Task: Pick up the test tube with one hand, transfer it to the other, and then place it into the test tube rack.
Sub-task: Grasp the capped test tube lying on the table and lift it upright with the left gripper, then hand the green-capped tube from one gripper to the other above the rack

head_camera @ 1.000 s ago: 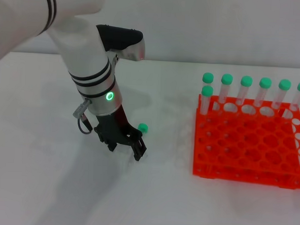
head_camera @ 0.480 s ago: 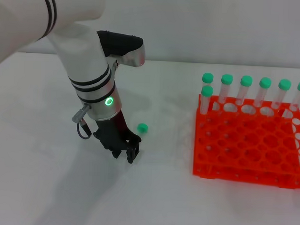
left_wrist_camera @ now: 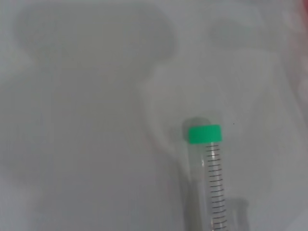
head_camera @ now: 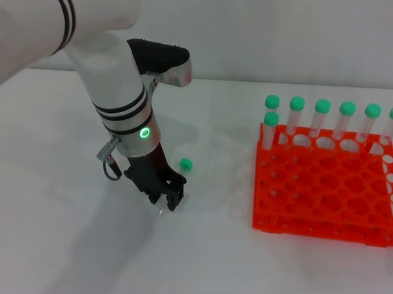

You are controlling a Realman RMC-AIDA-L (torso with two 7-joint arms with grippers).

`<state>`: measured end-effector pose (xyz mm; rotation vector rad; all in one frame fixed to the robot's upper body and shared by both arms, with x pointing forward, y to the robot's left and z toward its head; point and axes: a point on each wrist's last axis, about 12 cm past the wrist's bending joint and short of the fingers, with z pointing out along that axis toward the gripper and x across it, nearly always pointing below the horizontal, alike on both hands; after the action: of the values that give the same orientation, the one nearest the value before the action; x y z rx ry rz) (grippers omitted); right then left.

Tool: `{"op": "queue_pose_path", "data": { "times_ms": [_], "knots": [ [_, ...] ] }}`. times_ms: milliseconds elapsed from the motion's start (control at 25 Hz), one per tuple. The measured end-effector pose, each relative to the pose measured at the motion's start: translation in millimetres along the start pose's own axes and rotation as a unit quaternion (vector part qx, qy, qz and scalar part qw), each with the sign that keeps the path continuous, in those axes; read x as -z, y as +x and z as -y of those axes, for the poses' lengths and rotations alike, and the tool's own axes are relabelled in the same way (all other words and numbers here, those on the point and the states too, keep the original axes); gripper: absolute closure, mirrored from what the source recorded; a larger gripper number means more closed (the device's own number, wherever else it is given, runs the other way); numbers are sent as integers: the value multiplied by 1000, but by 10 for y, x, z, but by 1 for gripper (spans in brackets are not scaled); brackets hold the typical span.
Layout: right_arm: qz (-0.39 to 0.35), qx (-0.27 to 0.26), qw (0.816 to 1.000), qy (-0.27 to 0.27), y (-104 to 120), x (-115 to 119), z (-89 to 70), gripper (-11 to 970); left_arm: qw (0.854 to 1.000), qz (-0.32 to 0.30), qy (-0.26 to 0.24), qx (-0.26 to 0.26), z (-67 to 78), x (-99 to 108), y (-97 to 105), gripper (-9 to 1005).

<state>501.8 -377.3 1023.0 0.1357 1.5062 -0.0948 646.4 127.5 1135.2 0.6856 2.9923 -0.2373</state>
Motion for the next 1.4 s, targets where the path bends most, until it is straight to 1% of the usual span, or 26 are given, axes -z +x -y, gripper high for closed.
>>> {"op": "queue_pose_path", "data": {
  "times_ms": [240, 600, 1000, 1200, 1320, 1400],
  "knots": [
    [0, 0, 1000, 0, 3, 5, -4, 86, 1000, -1, -5, 0, -29, -22, 21, 661],
    [0, 1, 1000, 0, 0, 7, 6, 86, 1000, -6, -7, 4, -76, -56, 64, 735],
    [3, 0, 1000, 5, -7, 10, 27, 87, 1000, 20, -14, -5, -106, -13, -10, 787],
    [3, 0, 1000, 6, -9, 9, 32, 86, 997, 70, -1, -13, -149, 53, -118, 803],
    [4, 1, 1000, 7, -11, 10, 37, 86, 992, 123, 23, -10, -204, 116, -198, 804],
    [5, 1, 1000, 7, -15, 9, 41, 86, 982, 177, 56, -8, -234, 178, -270, 805]
  ]
}}
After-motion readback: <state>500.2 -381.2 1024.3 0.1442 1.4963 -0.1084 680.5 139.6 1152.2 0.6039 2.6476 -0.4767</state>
